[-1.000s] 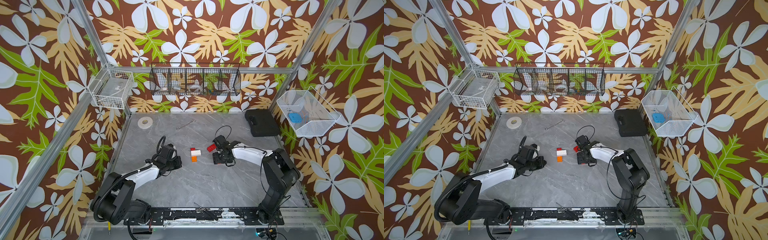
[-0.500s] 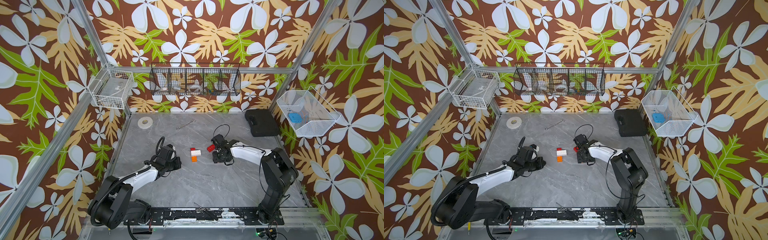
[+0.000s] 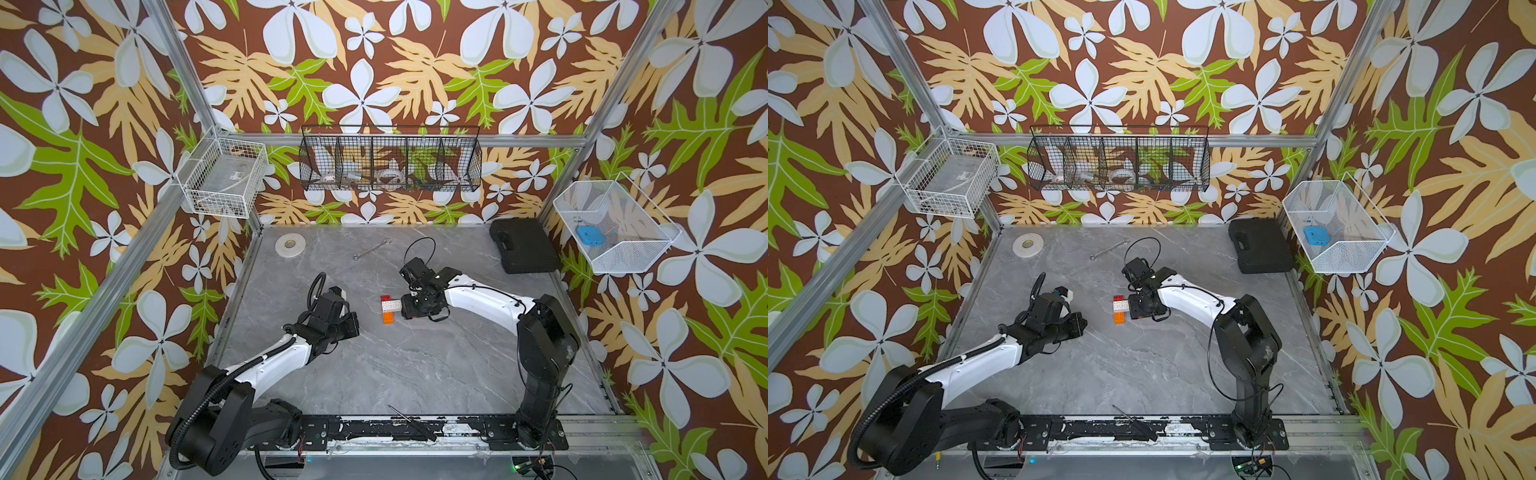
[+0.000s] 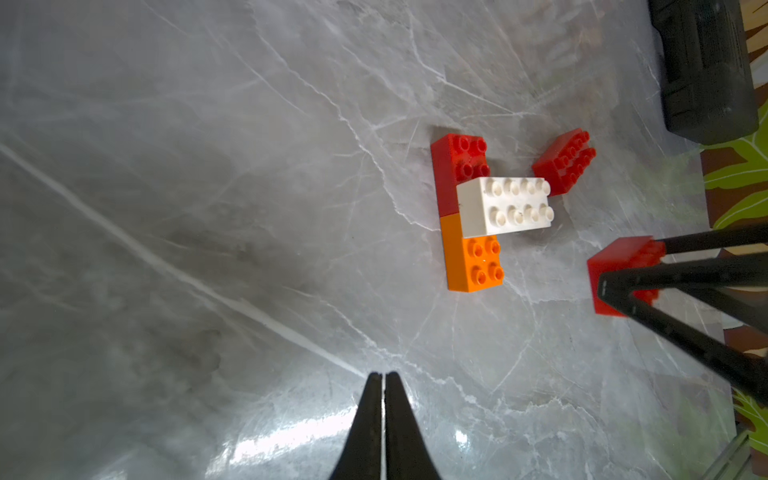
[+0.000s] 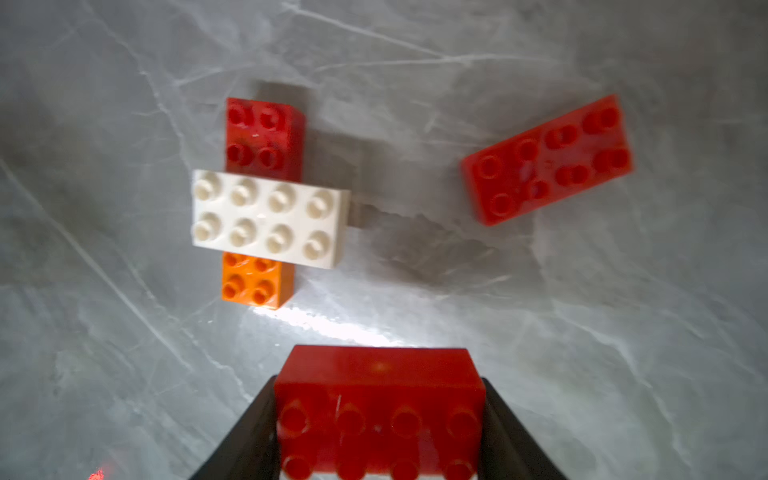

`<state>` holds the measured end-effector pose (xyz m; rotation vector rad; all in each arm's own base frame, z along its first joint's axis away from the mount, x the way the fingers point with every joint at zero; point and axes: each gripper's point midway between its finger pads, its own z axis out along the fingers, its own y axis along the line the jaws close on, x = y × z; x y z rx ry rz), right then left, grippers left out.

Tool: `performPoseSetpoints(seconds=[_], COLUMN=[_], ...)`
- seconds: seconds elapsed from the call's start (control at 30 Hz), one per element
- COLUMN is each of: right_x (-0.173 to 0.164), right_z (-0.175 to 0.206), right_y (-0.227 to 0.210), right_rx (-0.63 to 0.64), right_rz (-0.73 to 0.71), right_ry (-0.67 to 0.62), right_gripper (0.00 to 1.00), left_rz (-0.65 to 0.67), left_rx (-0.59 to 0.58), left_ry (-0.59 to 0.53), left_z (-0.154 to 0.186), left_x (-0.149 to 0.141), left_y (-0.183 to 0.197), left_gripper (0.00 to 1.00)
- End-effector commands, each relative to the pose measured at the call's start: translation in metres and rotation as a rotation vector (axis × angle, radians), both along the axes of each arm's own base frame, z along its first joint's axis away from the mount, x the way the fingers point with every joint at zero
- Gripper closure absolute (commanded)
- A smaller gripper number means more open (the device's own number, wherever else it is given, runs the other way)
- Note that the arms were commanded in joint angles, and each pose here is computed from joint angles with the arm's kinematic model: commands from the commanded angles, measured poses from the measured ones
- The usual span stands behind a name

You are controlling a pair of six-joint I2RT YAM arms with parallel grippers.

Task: Assemble a rectangle with lego
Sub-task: Assemble the lego brick with the lego brick.

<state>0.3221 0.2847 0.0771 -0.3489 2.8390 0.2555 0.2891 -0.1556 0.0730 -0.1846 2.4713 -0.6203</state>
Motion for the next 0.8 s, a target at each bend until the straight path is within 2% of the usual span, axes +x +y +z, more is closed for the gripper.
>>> performPoseSetpoints(seconds=[0.0,0.23,0.77], right_x=[-0.007,-0.003,0.013], right_z=[-0.002,-0.013,-0.022], right_y=[0.016,0.041,0.045], right_rx=[0.013,0.013,-0.026], right_rz=[-0.007,-0.016,-0.04], right_ry=[0.038,0.031,0.001], right_gripper=[0.48,0.49,0.5], left_rz=[0.033,0.036,0.029], left_rx=[0.069,0.057,0.039], left_ry=[-0.011,-0.02,-0.036], left_z=[-0.002,-0.002,-0.002], left_x=[0.0,0.0,-0.003], left_y=[0.014,0.013,0.012], left_gripper=[0.92,0.92,0.92])
